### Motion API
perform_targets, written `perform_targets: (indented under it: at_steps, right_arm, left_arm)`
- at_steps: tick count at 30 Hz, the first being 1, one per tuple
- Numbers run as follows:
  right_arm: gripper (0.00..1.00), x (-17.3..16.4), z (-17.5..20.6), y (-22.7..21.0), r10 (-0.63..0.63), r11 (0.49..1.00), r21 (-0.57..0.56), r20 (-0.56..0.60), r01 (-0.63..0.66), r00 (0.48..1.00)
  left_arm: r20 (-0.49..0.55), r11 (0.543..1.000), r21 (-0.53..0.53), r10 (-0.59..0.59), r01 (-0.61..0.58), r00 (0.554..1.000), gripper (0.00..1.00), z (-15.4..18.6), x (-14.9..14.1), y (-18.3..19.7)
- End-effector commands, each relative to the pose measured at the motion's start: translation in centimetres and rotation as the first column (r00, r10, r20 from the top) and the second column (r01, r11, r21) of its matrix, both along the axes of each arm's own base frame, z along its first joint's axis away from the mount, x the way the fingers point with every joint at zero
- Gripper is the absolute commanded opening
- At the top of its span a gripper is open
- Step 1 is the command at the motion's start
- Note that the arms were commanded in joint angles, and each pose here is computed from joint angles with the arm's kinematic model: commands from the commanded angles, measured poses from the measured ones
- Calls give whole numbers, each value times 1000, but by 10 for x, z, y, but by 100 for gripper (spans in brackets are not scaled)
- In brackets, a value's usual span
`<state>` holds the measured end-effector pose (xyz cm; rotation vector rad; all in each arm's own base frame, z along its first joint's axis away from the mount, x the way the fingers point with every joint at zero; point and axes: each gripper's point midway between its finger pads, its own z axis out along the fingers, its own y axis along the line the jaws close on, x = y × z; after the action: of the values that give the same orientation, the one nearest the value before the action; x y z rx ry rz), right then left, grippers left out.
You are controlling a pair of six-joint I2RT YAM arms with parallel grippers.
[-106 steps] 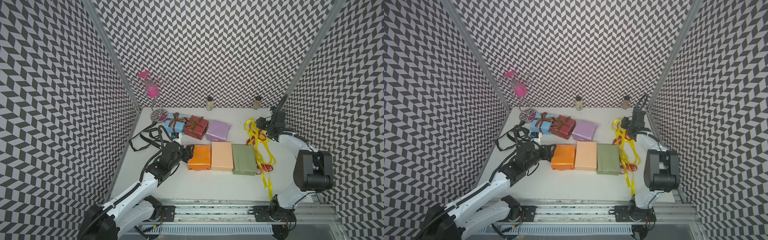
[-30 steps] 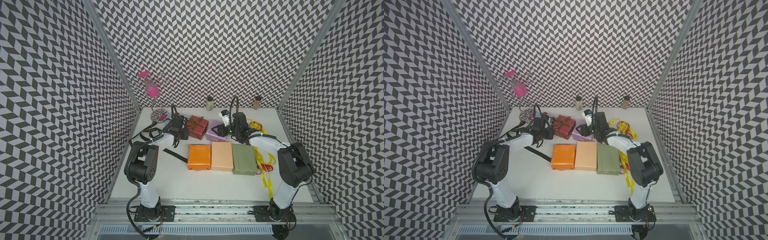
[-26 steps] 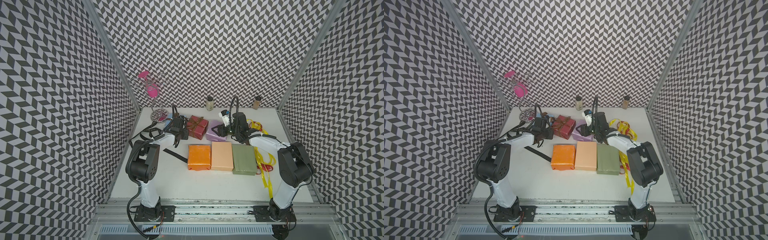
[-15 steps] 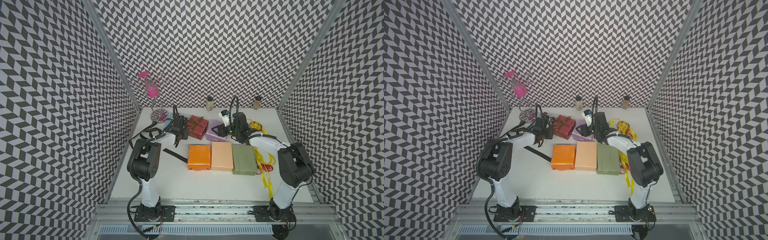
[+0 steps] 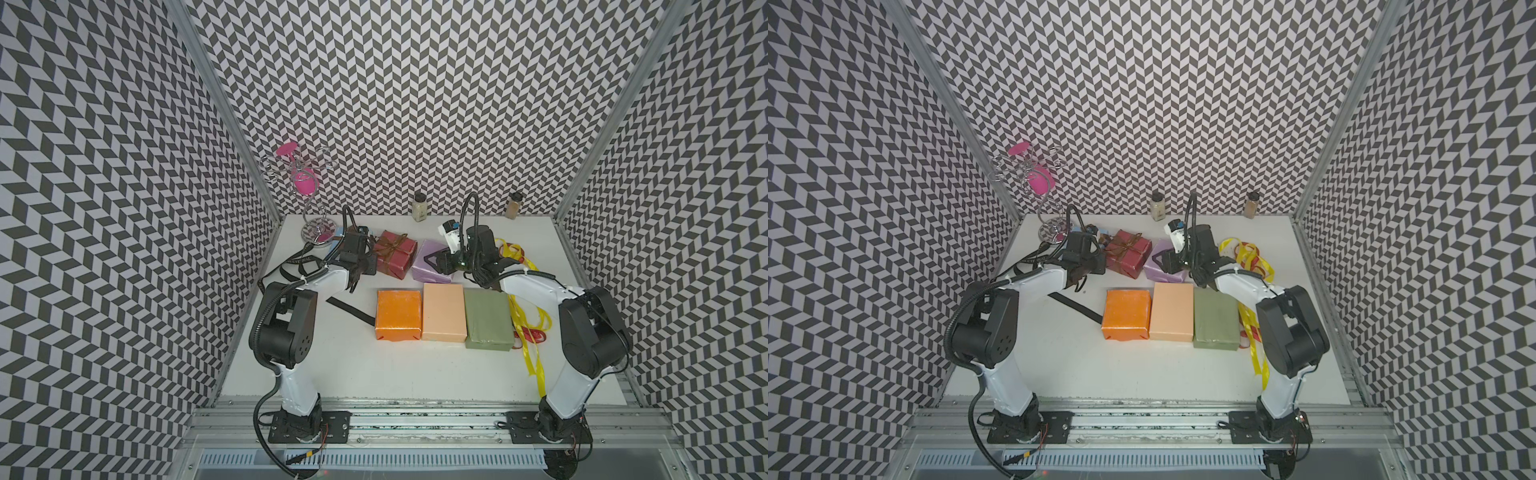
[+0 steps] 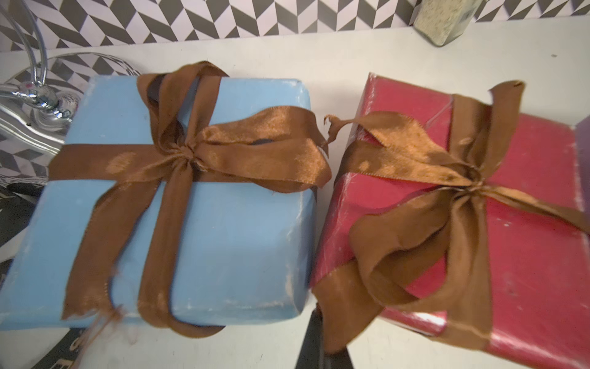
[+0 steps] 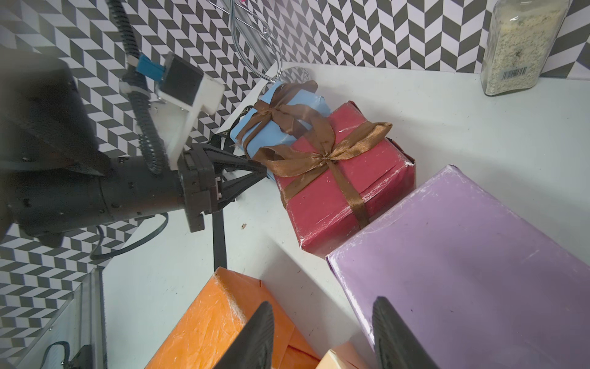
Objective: Untie the ribbon bows on the gift boxes
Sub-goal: Untie the ribbon from the gift box.
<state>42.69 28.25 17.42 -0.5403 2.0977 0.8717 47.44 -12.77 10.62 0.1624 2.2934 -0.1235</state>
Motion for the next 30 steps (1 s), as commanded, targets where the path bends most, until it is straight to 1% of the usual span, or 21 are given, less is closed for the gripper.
perform_targets:
  at_steps: [1,4,6,8,14,19,22,25,27,30]
  right_arm:
    - [50,-3,16,5,16,1000,22,55,-17,998]
    - [50,-2,12,8,24,999,28,44,-26,999]
    - [50,-2,9,12,34,999,31,35,-35,999]
    - [50,-2,7,15,40,999,32,31,-41,999]
    - [50,-2,8,29,62,997,35,37,-63,997]
    - [50,1,6,47,92,995,35,48,-94,995]
    - [50,5,4,60,120,992,35,78,-123,990]
    - [50,1,0,77,186,982,11,133,-189,974]
    - [51,-1,-8,87,218,976,-33,161,-215,963]
    - [51,-2,-20,99,232,972,-60,139,-225,963]
  left_arm:
    - [66,994,-105,-33,40,997,0,34,-13,-13]
    - [113,980,-182,-60,80,992,0,55,-30,-23]
    - [138,972,-212,-73,101,988,0,67,-37,-28]
    - [151,967,-227,-82,115,985,0,76,-42,-31]
    - [150,953,-261,-116,152,982,0,99,-50,-40]
    - [196,928,-303,-161,216,967,0,134,-55,-51]
    - [213,916,-319,-181,244,960,0,150,-57,-56]
    - [223,902,-336,-204,272,953,0,158,-59,-61]
    - [225,895,-342,-216,285,950,0,161,-61,-63]
    - [233,892,-346,-220,293,947,0,165,-62,-64]
